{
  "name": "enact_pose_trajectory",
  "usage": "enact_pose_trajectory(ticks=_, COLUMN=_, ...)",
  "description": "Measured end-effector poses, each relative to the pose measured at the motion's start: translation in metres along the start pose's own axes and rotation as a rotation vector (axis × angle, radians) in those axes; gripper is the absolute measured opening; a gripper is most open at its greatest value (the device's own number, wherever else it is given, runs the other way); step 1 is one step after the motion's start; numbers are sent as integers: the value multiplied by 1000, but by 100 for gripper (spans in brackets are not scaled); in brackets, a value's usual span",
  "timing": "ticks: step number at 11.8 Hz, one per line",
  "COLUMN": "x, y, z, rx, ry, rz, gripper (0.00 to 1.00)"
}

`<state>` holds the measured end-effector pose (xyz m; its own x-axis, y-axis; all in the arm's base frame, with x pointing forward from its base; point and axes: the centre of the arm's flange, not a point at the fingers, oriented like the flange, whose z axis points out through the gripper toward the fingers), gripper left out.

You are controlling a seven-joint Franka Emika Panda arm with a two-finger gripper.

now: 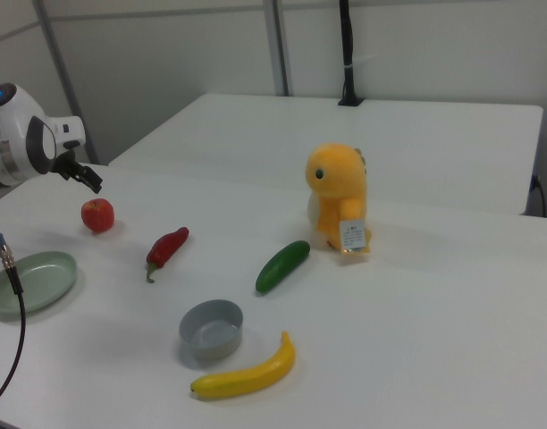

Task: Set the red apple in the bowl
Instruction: 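Move the open gripper over the red apple and lower it, then close the gripper around the red apple and lift it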

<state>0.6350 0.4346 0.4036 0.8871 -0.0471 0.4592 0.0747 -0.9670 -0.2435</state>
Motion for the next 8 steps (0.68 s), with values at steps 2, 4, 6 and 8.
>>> enact_pose_trajectory(ticks=2, x=-6, y=-5, z=23, rx=-20, ry=4, rz=-36, gripper=100)
enact_pose_trajectory(ticks=4, x=-8, y=0, z=39, rx=-48, ry=10, rz=-59, gripper=100)
enact_pose_trajectory(ticks=6, x=-9, y=3, z=44, rx=-72, ry=22, rz=-92, gripper=100)
enact_pose_trajectory(ticks=8, x=-13, y=4, z=52, rx=-87, ry=21, rz=-115, gripper=100)
